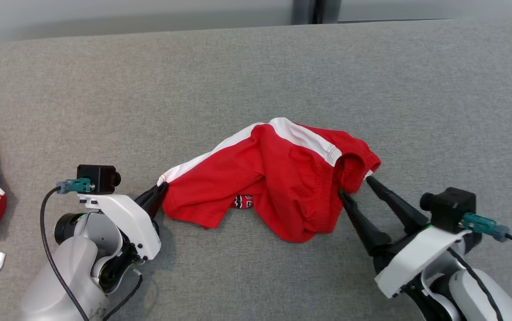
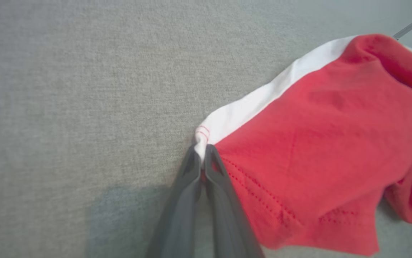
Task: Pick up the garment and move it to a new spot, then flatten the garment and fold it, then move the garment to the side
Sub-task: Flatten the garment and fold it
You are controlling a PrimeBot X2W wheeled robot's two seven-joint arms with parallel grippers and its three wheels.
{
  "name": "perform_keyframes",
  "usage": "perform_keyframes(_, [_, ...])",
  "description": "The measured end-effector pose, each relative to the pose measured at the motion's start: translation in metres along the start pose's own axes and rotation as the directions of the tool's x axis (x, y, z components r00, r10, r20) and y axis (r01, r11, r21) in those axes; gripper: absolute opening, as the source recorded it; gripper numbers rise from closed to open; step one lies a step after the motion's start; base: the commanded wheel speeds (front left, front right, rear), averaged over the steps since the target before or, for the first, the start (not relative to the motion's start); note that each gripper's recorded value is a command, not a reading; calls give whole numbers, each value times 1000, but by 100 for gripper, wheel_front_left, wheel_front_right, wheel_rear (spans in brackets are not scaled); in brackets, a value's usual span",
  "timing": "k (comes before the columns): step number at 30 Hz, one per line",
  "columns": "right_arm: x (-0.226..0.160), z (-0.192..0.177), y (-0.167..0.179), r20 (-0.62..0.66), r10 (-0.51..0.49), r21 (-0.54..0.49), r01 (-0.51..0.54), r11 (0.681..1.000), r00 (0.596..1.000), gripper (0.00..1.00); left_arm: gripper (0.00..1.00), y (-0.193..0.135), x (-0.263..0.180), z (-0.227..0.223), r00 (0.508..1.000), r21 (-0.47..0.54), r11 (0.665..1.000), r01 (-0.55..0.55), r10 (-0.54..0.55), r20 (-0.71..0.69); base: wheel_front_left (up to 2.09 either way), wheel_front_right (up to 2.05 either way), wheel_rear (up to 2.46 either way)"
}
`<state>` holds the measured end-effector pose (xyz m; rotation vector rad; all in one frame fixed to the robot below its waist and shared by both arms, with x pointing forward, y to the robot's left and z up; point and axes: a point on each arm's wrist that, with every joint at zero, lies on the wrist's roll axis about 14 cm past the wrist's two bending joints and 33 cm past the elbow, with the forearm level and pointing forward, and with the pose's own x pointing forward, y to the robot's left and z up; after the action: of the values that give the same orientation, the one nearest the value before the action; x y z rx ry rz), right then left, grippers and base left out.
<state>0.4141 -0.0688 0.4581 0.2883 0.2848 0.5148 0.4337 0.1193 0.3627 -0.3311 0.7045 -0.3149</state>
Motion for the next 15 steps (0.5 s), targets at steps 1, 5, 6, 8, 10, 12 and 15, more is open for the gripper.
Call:
perform_keyframes(1, [4,-3,4,-13,20,14,-20,1000,1000,100,0,1,0,0,1000,-1,1000,-2,2,2,0,0,0])
perform_keyframes(5, [20,-9,14,-36,76,34,-74,997,996,100,0,1,1,-1,1000,-6,1000,-5,5,7,0,0,0])
perform_keyframes(6, [24,-9,14,-40,83,33,-81,996,996,100,0,2,1,-1,1000,-8,1000,-6,6,9,0,0,0])
perform_keyframes(8, [33,-9,13,-40,92,37,-91,995,995,100,0,2,2,-2,1000,-11,1000,-7,7,11,0,0,0])
perform_keyframes(10, [42,-4,13,-25,100,49,-99,994,995,100,0,2,3,-2,1000,-10,1000,-7,7,15,0,0,0])
perform_keyframes(12, [49,-1,12,-16,105,55,-104,993,994,100,0,2,2,-1,1000,-9,1000,-7,7,21,0,0,0])
perform_keyframes(15, [55,1,9,-6,105,71,-105,992,994,27,0,4,2,1,999,-4,1000,-11,11,43,0,0,0])
